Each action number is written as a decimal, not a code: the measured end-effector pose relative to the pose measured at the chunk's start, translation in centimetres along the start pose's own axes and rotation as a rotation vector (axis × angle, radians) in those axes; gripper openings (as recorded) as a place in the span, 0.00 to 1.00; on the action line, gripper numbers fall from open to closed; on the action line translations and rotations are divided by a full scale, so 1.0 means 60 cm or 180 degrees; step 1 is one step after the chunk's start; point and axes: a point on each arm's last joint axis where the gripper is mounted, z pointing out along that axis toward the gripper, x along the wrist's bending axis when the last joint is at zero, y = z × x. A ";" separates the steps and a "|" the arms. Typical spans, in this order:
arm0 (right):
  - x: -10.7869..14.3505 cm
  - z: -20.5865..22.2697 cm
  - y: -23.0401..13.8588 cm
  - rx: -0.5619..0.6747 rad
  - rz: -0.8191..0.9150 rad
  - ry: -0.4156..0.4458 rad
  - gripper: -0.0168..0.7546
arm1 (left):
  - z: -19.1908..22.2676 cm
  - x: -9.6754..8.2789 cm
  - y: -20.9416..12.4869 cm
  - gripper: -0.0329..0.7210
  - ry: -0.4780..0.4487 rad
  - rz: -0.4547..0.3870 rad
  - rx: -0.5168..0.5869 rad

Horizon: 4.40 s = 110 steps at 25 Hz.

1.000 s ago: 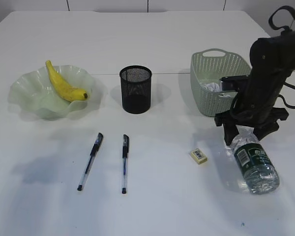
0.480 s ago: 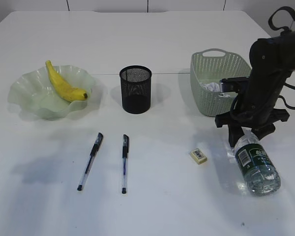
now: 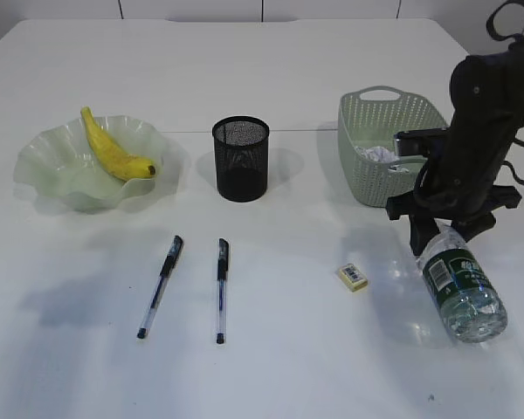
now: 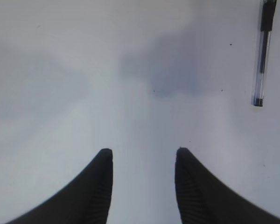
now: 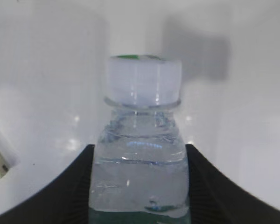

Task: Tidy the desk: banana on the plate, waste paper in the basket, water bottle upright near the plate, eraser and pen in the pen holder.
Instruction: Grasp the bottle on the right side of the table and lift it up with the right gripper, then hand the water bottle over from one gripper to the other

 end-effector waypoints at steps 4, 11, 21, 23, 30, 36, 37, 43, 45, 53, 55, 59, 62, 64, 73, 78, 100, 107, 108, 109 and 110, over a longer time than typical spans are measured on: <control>-0.001 -0.038 -0.004 -0.0146 -0.0042 0.0034 0.51 | 0.000 0.000 0.000 0.45 0.0000 0.0000 0.0007; 0.000 -0.091 -0.013 -0.0315 -0.0106 0.0131 0.51 | 0.000 0.000 -0.003 0.45 0.0001 0.0000 0.0058; -0.003 -0.183 -0.041 -0.0629 -0.0267 0.0216 0.51 | 0.000 0.000 -0.003 0.45 0.0001 0.0000 0.0061; -0.004 -0.206 -0.049 -0.0749 -0.0292 0.0230 0.51 | 0.000 0.000 -0.003 0.45 0.0001 0.0000 0.0061; 0.008 -0.280 -0.091 -0.1092 -0.0499 0.0537 0.51 | 0.000 0.000 -0.003 0.45 0.0001 0.0000 0.0061; 0.067 -0.292 -0.155 -0.1232 -0.1107 0.0666 0.51 | 0.000 0.000 -0.003 0.45 0.0001 0.0000 0.0061; 0.076 -0.290 -0.163 -0.1259 -0.1200 0.0681 0.51 | 0.000 0.000 -0.003 0.45 0.0001 0.0000 0.0061; 0.115 -0.270 -0.193 -0.1562 -0.1685 0.0955 0.51 | 0.000 0.000 -0.003 0.45 0.0001 0.0000 0.0061; 0.124 -0.261 -0.195 -0.1697 -0.1749 0.1134 0.51 | 0.000 0.000 -0.003 0.45 0.0001 0.0000 0.0061; 0.141 -0.239 -0.194 -0.2238 -0.1891 0.1468 0.51 | 0.000 0.000 -0.003 0.45 0.0001 0.0000 0.0061; 0.143 -0.241 -0.192 -0.2298 -0.1880 0.1502 0.51 | 0.000 0.000 -0.003 0.44 0.0002 0.0000 0.0066; 0.143 -0.243 -0.191 -0.2347 -0.1888 0.1507 0.51 | 0.000 0.000 -0.003 0.44 0.0002 0.0000 0.0066; 0.146 -0.246 -0.190 -0.2413 -0.1894 0.1578 0.51 | 0.000 0.000 -0.003 0.44 0.0002 0.0000 0.0066; 0.152 -0.253 -0.189 -0.2545 -0.1951 0.1700 0.51 | 0.000 0.000 -0.003 0.44 0.0002 0.0000 0.0066; 0.173 -0.299 -0.179 -0.3461 -0.1980 0.2386 0.51 | 0.000 -0.001 -0.001 0.44 -0.0021 -0.0021 0.0013; 0.191 -0.295 -0.176 -0.3548 -0.2148 0.2822 0.51 | 0.000 -0.002 0.001 0.44 -0.0032 -0.0032 -0.0021; 0.197 -0.276 -0.165 -0.3465 -0.2164 0.2840 0.51 | -0.001 -0.004 0.040 0.44 -0.0140 -0.0159 -0.0954; 0.197 -0.276 -0.164 -0.3522 -0.2250 0.2789 0.51 | 0.020 0.003 0.032 0.44 -0.0097 -0.0034 -0.1392; 0.197 -0.276 -0.164 -0.3525 -0.2256 0.2785 0.51 | 0.022 0.004 0.031 0.44 -0.0082 -0.0039 -0.1455; 0.197 -0.276 -0.164 -0.3528 -0.2259 0.2783 0.51 | 0.025 0.006 0.029 0.44 -0.0063 -0.0037 -0.1518; 0.197 -0.276 -0.164 -0.3529 -0.2262 0.2781 0.51 | 0.027 0.005 0.028 0.44 -0.0061 -0.0037 -0.1570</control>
